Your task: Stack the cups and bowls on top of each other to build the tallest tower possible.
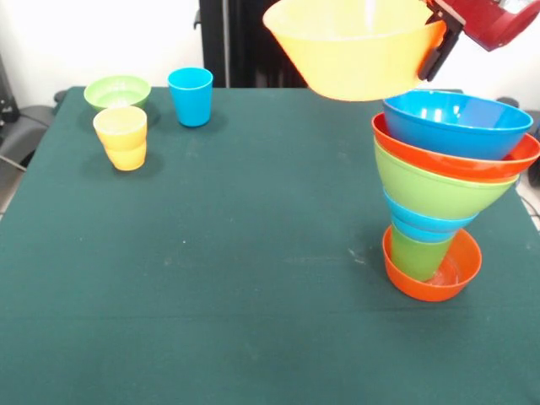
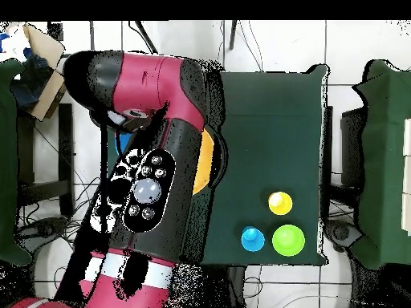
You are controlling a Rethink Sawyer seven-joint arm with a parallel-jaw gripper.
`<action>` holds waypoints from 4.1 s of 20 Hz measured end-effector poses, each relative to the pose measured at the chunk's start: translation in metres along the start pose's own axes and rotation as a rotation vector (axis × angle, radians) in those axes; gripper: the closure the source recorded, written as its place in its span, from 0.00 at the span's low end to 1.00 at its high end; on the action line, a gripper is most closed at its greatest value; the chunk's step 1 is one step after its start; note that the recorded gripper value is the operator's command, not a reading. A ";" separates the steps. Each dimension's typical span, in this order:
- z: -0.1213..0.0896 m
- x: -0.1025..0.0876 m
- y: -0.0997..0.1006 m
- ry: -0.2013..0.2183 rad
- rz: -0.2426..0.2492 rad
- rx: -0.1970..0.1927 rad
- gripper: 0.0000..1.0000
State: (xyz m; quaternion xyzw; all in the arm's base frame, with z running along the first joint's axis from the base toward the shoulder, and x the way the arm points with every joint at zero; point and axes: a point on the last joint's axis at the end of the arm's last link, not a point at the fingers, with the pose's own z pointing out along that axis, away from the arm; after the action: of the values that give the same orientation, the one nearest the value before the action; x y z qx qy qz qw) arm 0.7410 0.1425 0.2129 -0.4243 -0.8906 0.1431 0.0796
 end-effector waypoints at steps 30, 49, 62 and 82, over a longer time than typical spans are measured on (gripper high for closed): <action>-0.016 0.021 0.057 -0.017 0.126 -0.055 1.00; -0.022 0.047 0.072 -0.014 0.127 -0.009 1.00; -0.023 0.077 0.081 -0.026 0.098 -0.001 1.00; -0.001 0.131 0.075 -0.038 0.074 0.034 1.00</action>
State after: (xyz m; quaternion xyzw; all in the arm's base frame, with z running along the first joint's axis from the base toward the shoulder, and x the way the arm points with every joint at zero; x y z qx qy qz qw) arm 0.7144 0.2895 0.1927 -0.4528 -0.8730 0.1693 0.0645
